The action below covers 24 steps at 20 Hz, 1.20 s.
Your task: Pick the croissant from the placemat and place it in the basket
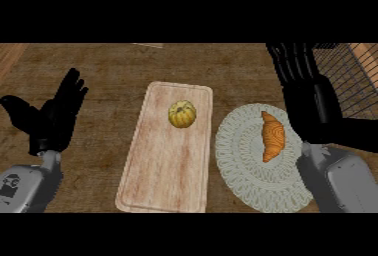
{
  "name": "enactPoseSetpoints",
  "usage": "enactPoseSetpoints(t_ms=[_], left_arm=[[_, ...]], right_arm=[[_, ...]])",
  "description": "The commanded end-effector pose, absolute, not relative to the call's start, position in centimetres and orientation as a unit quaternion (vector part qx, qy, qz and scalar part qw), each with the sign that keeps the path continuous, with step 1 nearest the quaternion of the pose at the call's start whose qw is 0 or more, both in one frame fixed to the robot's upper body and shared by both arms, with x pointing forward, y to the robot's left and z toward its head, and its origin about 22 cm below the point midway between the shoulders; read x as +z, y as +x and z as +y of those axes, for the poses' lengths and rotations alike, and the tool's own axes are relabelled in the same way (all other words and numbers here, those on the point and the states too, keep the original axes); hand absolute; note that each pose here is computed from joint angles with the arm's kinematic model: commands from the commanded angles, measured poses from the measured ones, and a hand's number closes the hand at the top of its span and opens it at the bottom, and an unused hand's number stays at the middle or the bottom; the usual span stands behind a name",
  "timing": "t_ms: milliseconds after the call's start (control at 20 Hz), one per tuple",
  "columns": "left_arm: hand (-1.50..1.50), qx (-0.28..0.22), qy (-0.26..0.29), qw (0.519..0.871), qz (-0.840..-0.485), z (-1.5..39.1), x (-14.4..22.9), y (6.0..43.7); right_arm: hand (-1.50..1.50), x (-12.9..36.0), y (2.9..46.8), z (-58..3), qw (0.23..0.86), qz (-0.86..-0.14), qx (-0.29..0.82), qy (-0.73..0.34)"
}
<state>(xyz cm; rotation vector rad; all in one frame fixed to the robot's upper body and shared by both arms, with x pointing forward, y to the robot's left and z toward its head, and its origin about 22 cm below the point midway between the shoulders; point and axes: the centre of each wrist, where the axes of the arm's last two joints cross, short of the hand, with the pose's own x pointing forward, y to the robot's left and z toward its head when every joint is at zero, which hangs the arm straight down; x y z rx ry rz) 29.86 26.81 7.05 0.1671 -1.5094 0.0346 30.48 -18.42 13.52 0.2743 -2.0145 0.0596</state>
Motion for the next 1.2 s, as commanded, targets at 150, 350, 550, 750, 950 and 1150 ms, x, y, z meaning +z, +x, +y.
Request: enactPoseSetpoints(t_ms=[150, 350, 550, 750, 950, 1150], left_arm=[[0.0, -0.021, 0.096, 0.733, -0.674, 29.6, 6.5, 30.1], [0.0, -0.042, 0.08, 0.752, -0.653, 28.3, 5.8, 29.7], [0.0, -0.043, 0.077, 0.758, -0.647, 29.3, 4.9, 29.1], [0.0, -0.038, 0.082, 0.764, -0.639, 30.2, 4.8, 29.9], [0.0, -0.036, 0.095, 0.765, -0.637, 31.8, 4.4, 28.4], [0.0, -0.035, 0.101, 0.767, -0.633, 32.0, 4.9, 29.5]], right_arm=[[1.5, 16.5, 35.6, -27.6, 0.513, -0.843, 0.097, 0.129], [1.5, 15.8, 34.1, -25.3, 0.475, -0.776, 0.405, 0.092], [-1.5, 10.5, 32.4, -20.2, 0.389, -0.796, 0.461, 0.06], [-1.5, 10.2, 31.5, -12.5, 0.397, -0.812, 0.428, 0.001], [-1.5, 14.0, 31.4, -11.1, 0.468, -0.759, 0.451, -0.043], [-1.5, 19.7, 33.4, -12.5, 0.474, -0.677, 0.537, -0.168]])
